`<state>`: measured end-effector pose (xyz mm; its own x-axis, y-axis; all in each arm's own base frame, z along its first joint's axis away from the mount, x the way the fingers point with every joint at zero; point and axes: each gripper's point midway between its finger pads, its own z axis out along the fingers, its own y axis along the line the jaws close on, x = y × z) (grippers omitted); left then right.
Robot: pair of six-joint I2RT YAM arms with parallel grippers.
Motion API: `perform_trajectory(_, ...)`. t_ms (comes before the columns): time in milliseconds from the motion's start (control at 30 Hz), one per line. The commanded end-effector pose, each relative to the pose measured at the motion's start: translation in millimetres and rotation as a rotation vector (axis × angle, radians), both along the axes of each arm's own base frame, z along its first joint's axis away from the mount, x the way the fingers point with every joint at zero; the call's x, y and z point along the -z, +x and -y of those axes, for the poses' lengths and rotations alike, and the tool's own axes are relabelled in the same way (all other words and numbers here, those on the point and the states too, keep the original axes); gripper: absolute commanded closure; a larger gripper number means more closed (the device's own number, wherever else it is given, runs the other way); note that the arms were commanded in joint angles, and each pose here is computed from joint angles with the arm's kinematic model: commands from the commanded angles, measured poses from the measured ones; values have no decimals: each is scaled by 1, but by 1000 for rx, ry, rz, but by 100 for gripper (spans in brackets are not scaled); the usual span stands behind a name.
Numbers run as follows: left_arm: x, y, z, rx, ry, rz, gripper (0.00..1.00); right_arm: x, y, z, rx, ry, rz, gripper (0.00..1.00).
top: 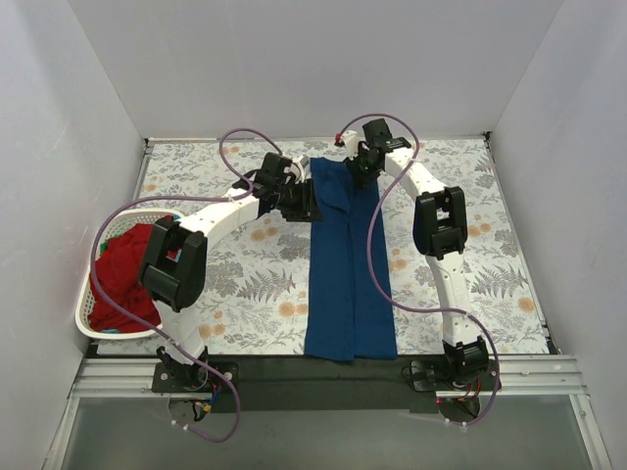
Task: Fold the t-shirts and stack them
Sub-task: Fold the tshirt
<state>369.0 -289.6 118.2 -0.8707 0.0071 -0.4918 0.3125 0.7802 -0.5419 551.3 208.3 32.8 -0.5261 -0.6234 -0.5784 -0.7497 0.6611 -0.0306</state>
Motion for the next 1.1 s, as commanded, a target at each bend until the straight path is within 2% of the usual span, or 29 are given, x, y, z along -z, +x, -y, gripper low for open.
perform_trajectory(0, -3, 31, 21, -78, -70, 5, 63, -90, 32, -2, 38, 90, 238, 74)
perform_trajectory(33, 14, 36, 25, -85, -62, -23, 63, -118, 31, -1, 45, 104, 281, 71)
perform_trajectory(100, 7, 52, 39, -85, -108, -3, 63, -136, 28, 4, 61, 114, 305, 65)
perform_trajectory(133, 23, 57, 42, -96, -101, -31, 63, -156, 24, 6, 68, 120, 336, 63)
perform_trajectory(200, 26, 69, 49, -110, -115, -35, 63, -168, 14, 12, 86, 126, 337, 60)
perform_trajectory(300, 49, 76, 52, -138, -100, -74, 63, -177, -1, 18, 95, 129, 332, 57)
perform_trajectory(433, 78, 83, 42, -208, -54, -111, 63, -150, -28, 28, 97, 96, 226, 52)
perform_trajectory(533, 94, 94, 27, -281, -35, -136, 64, -131, -46, 30, 70, 105, 131, 58)
perform_trajectory(667, 102, 103, 13, -340, -29, -156, 65, -93, -77, 21, 15, 131, -58, 71)
perform_trajectory(767, 102, 104, 8, -365, -28, -162, 65, -61, -85, 13, 13, 160, -178, 77)
perform_trajectory(1067, 109, 101, -5, -428, -11, -191, 66, -4, -71, 8, 45, 143, -269, 81)
